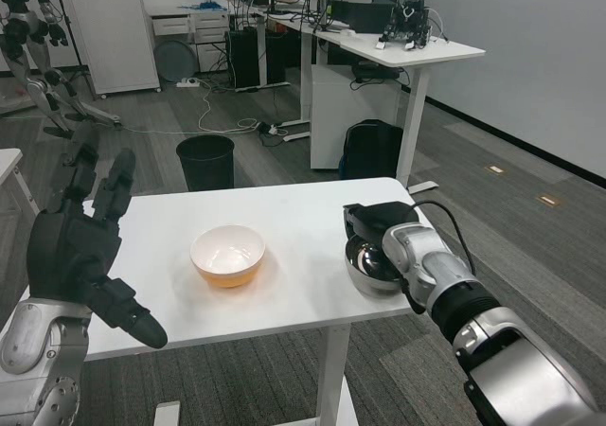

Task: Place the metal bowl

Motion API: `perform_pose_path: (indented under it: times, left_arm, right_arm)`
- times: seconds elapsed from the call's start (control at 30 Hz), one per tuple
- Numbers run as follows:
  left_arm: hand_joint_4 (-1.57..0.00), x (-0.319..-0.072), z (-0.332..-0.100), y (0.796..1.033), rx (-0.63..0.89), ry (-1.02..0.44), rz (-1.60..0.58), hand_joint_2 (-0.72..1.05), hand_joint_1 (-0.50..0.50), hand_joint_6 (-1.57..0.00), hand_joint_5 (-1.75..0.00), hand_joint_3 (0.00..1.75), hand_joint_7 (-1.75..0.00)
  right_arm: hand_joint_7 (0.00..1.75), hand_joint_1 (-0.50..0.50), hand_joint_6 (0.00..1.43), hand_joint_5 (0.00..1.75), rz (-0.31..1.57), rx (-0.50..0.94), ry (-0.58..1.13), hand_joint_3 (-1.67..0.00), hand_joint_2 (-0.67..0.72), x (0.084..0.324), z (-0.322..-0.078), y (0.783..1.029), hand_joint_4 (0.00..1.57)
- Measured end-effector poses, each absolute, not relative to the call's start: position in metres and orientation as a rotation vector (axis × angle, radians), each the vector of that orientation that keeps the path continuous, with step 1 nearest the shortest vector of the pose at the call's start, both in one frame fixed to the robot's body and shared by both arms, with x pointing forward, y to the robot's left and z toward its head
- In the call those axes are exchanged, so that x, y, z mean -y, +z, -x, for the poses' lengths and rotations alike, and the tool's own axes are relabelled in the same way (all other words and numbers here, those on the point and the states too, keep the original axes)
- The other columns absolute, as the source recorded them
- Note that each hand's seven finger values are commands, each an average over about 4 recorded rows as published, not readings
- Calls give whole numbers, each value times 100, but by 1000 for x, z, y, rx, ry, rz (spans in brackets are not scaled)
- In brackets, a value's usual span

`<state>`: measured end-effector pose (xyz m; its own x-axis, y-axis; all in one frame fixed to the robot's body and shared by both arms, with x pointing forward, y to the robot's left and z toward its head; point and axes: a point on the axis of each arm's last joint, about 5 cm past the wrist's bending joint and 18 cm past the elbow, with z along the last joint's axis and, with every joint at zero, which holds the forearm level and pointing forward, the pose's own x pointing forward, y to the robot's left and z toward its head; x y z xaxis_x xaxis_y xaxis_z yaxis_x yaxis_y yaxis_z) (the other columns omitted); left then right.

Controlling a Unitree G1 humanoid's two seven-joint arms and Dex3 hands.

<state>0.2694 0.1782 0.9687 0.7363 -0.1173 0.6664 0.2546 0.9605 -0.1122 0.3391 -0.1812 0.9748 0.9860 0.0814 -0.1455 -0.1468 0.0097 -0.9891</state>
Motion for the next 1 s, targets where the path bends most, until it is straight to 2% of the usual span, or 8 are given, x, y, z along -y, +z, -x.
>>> perform_pose_path:
  times: [0.1,0.17,0.2,0.63,0.77,0.87,1.0]
  left_arm:
    - [0,-178,-269,969,715,-206,202,-72,-50,0,-10,7,0]
    - [0,-178,-269,969,716,-206,202,-72,-50,0,-10,2,0]
    - [0,-178,-269,969,716,-205,202,-72,-50,0,-10,2,0]
    - [0,-179,-269,969,717,-202,204,-72,-50,0,-10,7,0]
    - [0,-179,-270,969,718,-203,203,-72,-50,0,-10,2,0]
    - [0,-179,-270,969,719,-203,202,-72,-50,0,-10,7,0]
    - [0,-179,-270,970,720,-203,202,-72,-50,0,-10,9,0]
  right_arm:
    - [35,-46,0,0,1547,-42,178,0,66,180,-339,976,0]
    - [7,-46,0,0,1544,-42,179,0,68,180,-339,976,0]
    - [0,-46,0,0,1542,-41,179,0,69,179,-339,976,0]
    - [0,-46,0,0,1546,85,138,0,72,169,-335,993,0]
    - [0,-46,0,0,1517,206,59,0,72,164,-326,1013,0]
    - [0,-46,0,0,1479,313,-37,0,72,165,-314,1035,0]
    - [0,-46,0,0,1403,385,-107,0,72,172,-302,1048,0]
